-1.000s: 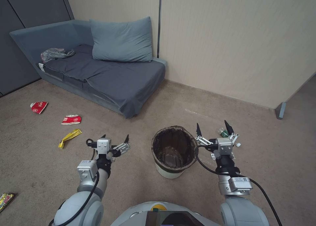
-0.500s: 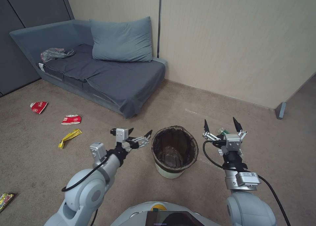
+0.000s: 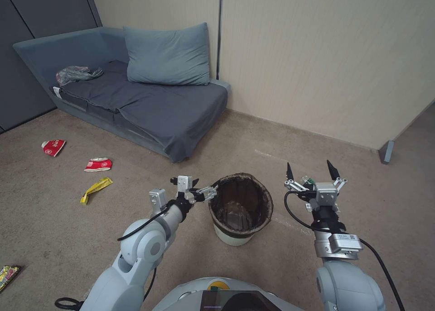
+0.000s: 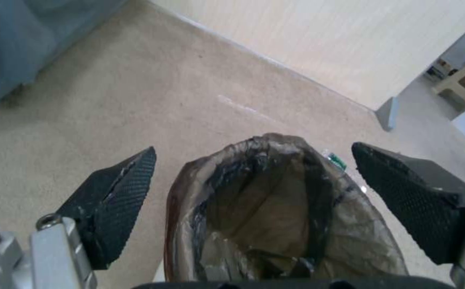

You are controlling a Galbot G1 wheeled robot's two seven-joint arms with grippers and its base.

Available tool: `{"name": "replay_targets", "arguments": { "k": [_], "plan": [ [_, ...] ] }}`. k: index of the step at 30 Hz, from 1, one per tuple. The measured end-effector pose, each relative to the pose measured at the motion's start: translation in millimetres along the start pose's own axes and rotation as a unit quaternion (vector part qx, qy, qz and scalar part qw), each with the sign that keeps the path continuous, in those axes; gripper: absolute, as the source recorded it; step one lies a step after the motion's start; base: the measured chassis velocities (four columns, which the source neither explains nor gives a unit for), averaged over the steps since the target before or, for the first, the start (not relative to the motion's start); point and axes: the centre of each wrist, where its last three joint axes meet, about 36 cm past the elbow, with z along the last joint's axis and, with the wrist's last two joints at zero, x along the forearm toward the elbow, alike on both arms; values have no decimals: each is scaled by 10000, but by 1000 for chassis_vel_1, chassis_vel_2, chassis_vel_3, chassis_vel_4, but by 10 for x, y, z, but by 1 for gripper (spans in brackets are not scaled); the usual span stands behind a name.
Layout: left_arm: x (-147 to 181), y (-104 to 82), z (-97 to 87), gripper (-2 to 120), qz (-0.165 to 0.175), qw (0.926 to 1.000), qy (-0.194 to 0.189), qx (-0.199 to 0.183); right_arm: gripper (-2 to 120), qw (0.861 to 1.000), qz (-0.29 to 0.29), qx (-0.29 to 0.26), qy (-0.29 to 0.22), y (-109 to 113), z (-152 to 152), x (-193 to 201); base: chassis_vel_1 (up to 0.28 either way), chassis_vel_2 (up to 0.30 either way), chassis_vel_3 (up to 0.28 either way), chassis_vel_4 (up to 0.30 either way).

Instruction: Pick up the trash bin, then pick up the garbage from the floor and place it into the trash bin.

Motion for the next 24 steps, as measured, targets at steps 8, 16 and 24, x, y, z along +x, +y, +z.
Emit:
{"name": "replay_targets", "arguments": {
  "k": [8,16,24],
  "plan": [
    [-204,28,208,91,-103,9995,274,122,100,9999,89,43,-21,-47,10,23,0,0,0,0],
    [-271,61,280,91,-284,9990,320,117,100,9999,109,30,-16,-46,26,29,0,0,0,0],
    [-318,179,370,91,-592,9976,358,78,100,9999,111,23,-6,-42,43,31,0,0,0,0]
  ]
}}
